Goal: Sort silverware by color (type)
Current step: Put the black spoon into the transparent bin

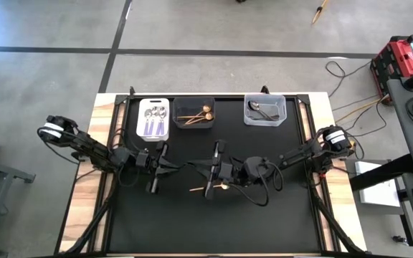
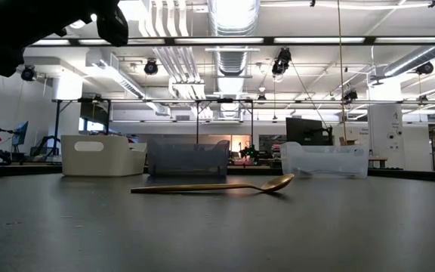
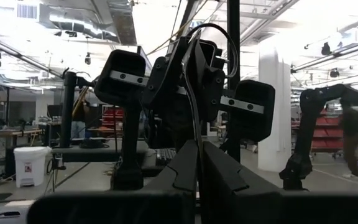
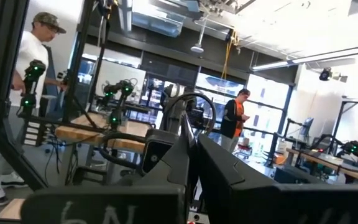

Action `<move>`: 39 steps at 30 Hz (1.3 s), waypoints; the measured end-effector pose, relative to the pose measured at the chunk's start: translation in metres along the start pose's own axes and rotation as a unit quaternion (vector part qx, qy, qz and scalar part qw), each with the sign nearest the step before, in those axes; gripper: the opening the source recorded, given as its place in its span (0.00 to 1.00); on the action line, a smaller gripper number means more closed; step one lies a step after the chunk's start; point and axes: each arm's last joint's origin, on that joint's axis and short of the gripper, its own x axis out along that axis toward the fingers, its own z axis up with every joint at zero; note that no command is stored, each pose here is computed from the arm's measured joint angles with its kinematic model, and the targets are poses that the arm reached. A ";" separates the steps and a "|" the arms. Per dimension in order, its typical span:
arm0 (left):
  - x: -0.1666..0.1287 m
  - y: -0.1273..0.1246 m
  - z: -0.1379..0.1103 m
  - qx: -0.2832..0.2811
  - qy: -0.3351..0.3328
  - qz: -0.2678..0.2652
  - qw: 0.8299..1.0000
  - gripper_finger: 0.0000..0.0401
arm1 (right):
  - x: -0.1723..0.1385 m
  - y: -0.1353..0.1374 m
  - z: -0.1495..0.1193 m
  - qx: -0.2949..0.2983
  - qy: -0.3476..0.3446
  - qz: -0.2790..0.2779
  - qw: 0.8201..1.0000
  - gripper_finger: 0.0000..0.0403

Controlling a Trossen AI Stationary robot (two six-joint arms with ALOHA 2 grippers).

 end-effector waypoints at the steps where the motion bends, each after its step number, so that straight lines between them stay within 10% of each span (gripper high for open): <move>1: 0.000 0.000 0.000 -0.004 0.000 0.000 1.000 0.01 | 0.000 0.000 0.000 -0.001 0.001 -0.001 1.000 0.03; 24: 0.001 0.021 -0.007 0.012 0.034 0.058 0.998 0.46 | -0.014 -0.022 0.018 -0.031 0.163 -0.032 0.986 0.03; 39: 0.001 0.051 -0.006 0.046 0.037 0.117 0.991 0.47 | -0.012 -0.103 0.033 -0.066 0.433 -0.091 0.894 0.03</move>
